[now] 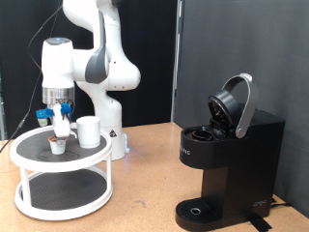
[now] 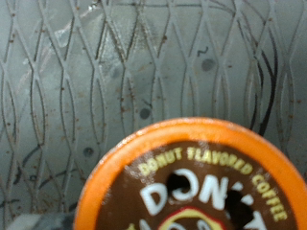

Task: Make a cup of coffee with the keurig machine

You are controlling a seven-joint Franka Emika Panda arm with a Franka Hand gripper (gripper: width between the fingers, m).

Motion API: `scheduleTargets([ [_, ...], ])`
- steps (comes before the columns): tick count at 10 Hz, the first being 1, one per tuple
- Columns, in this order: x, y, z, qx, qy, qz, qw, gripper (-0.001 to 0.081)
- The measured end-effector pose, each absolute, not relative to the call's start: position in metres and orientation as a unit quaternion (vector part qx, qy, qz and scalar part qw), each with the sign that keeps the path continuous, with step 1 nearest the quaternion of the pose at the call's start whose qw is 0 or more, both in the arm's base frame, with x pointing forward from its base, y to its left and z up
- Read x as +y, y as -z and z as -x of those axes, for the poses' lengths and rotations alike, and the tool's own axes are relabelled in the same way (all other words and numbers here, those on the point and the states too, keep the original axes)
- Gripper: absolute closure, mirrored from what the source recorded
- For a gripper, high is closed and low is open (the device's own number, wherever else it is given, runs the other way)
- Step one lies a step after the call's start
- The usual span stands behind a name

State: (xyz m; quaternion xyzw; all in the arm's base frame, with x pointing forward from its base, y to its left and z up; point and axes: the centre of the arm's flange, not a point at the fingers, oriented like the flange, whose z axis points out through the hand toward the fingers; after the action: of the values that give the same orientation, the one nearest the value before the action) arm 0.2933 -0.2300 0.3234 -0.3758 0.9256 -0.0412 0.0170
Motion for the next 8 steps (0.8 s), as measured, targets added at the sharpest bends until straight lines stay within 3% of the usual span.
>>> scheduleTargets([
  [2,-0.233,-0.329,-0.292,0.929,0.025,0.37,0.005,0.0443],
  [5,-0.242,-0.371,-0.293,0.933,-0.031,0.359,0.001,0.0443],
  [8,-0.251,-0.41,-0.296,0.933,-0.037,0.359,0.002,0.0443],
])
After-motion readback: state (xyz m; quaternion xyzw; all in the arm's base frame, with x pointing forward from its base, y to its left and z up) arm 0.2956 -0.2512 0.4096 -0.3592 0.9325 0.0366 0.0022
